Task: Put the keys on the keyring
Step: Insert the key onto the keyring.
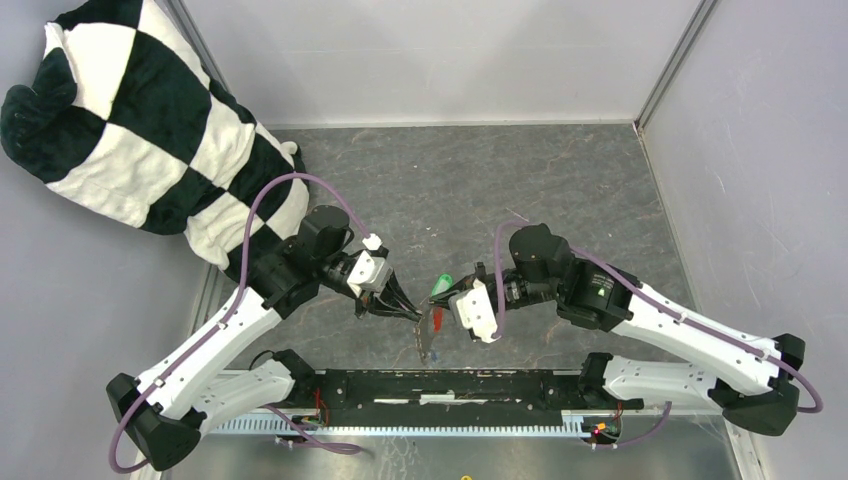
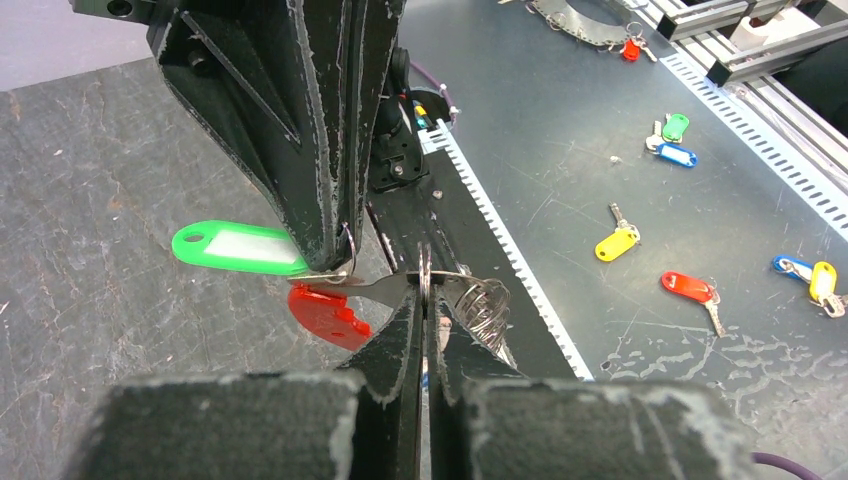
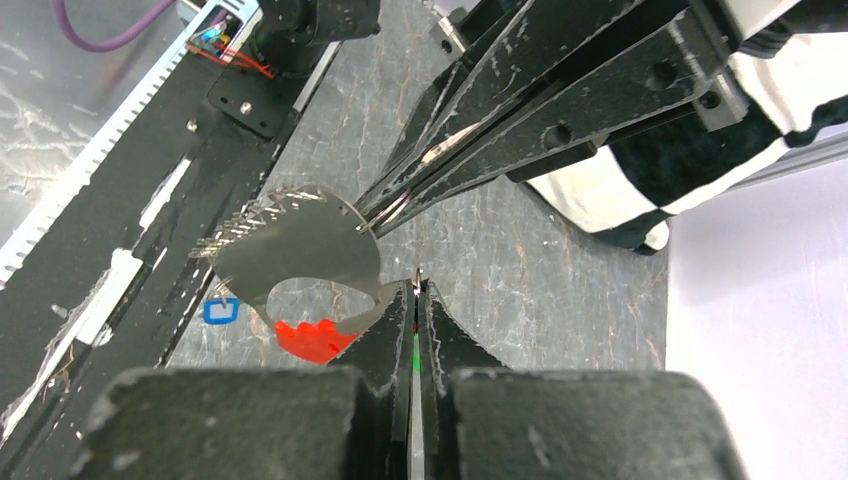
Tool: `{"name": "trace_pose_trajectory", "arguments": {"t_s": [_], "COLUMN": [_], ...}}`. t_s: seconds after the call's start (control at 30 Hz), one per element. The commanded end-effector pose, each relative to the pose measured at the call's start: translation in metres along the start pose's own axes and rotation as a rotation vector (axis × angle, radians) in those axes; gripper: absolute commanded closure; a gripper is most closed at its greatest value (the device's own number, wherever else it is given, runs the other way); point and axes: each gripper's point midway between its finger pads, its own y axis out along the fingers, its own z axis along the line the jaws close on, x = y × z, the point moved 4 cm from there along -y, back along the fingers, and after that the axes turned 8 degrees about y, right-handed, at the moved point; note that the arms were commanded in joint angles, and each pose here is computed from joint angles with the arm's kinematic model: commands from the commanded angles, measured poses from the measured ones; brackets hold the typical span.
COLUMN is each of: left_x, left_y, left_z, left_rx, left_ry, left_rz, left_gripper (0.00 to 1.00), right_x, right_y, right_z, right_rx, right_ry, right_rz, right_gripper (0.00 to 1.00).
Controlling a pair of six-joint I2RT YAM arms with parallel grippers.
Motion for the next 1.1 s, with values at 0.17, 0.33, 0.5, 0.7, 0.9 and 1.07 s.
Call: {"name": "trace_pose_trajectory", "arguments": {"t_s": [0.17,0.33,0.5,0.7,0.9,1.07], "left_x": [0.015,0.017,0.018,0.017,0.016,0.016], "left_y": [0.0,0.0,0.0,0.0,-0.001,-0.001], "left_z": [-0.003,-0.002,-0.002,-0.001,-0.002,-0.002], "left_rx": [-0.023,-0.022,-0.021,-0.017,-0.015,-0.011], "left_ry": [0.043,0.043,0.044,0.044,0.041,0.04], "left_rz": [-0.042,-0.043,-0.043,-0.04,-0.038,-0.036], "left_gripper": [0.98,0.98,0.98,0.98,0.98,0.98], "right_x": [0.019,0.02,0.019,0.024,0.025,0.027], "right_y": [-0.008,-0.006,-0.002,0.0,0.001,0.002], "right_z": [-0.005,-0.004,-0.001,-0.003,-0.001,0.0], "right_rx": [0.026,0.04,0.056,0.06,0.07,0.077], "right_ry": [-0.079,-0.082,-0.087,-0.095,-0.096,-0.102], "right_rz": [-0.016,-0.023,-0.025,-0.033,-0.04,-0.043], "right_gripper": [0.99,0.99,0.99,0.99,0.99,0.99]}}
